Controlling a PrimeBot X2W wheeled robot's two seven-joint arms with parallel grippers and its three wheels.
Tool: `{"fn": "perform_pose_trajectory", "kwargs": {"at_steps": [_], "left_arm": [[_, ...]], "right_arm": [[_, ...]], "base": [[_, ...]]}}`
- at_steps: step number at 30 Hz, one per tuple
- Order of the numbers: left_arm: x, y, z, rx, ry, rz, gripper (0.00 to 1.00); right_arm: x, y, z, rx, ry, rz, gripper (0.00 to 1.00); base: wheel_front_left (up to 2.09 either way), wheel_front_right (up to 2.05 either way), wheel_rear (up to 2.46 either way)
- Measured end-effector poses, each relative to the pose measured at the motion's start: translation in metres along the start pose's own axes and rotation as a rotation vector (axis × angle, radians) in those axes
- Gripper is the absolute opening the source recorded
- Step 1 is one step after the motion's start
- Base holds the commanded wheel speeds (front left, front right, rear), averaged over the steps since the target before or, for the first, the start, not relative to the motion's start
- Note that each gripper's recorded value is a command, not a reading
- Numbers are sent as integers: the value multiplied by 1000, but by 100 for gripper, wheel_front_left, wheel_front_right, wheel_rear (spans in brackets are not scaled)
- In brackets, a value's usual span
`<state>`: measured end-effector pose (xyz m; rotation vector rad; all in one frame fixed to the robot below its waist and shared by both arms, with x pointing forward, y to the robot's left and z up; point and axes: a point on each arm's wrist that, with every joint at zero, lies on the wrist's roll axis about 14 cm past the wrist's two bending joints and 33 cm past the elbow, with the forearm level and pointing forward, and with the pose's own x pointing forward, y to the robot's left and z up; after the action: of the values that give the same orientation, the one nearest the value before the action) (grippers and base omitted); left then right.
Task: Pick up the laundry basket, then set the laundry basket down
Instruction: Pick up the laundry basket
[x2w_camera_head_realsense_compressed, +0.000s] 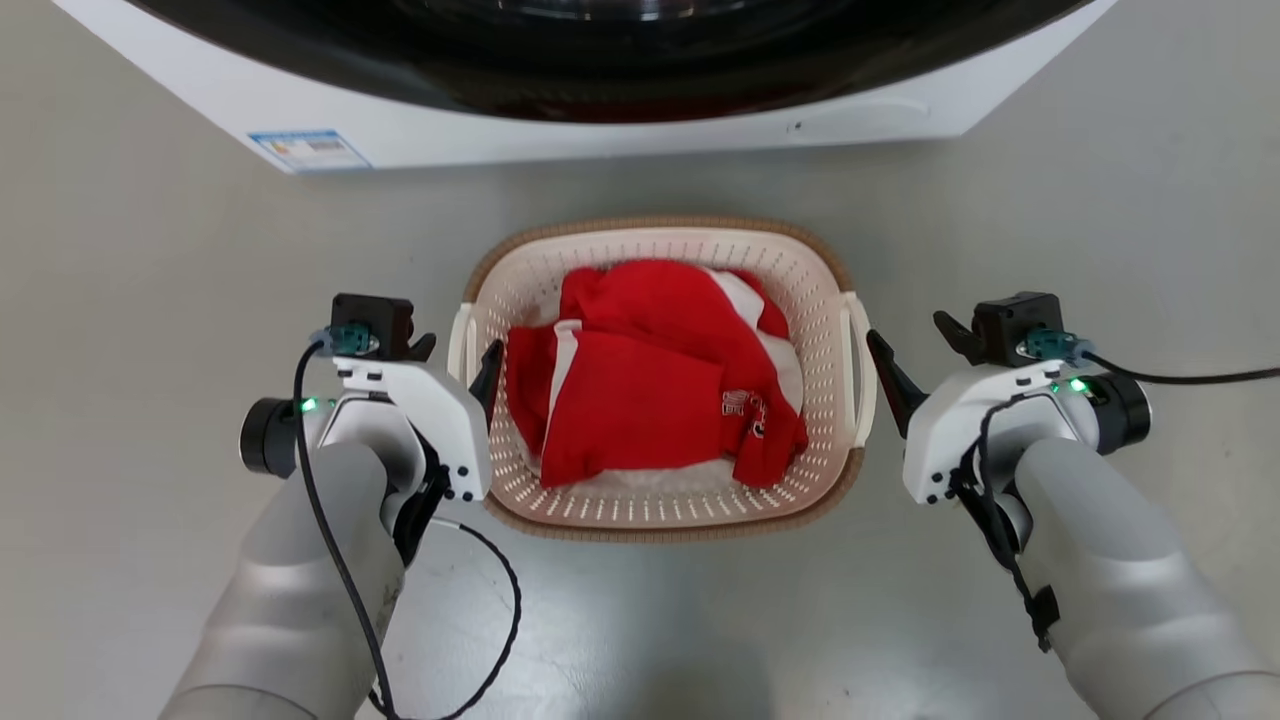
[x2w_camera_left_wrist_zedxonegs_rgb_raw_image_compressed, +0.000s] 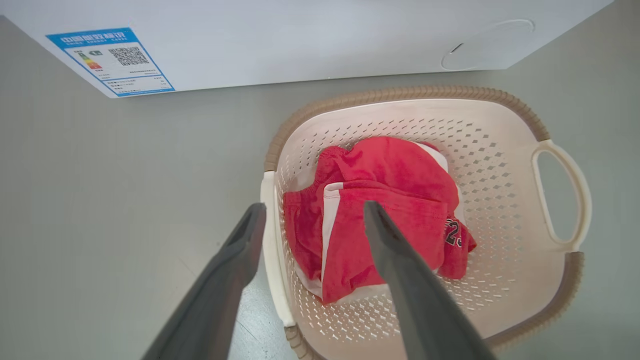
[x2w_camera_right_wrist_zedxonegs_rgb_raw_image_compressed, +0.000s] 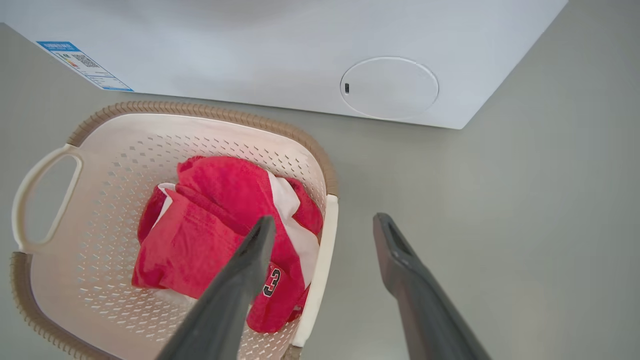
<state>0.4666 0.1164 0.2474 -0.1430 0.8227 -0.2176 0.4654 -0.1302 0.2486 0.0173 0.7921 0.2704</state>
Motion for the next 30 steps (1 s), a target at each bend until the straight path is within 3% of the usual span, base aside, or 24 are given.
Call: {"fn": "perform_pose_trajectory", "kwargs": {"at_steps": [8,30], "left_arm": [[18,12,-29,-5,101,16,100],[58,29,-62,27,223,25,100]], "right_arm": [[20,5,-30,26,77,18,100],[62,8,-67,88,171,31,100]], "base": [[0,0,0],[0,0,0]]}}
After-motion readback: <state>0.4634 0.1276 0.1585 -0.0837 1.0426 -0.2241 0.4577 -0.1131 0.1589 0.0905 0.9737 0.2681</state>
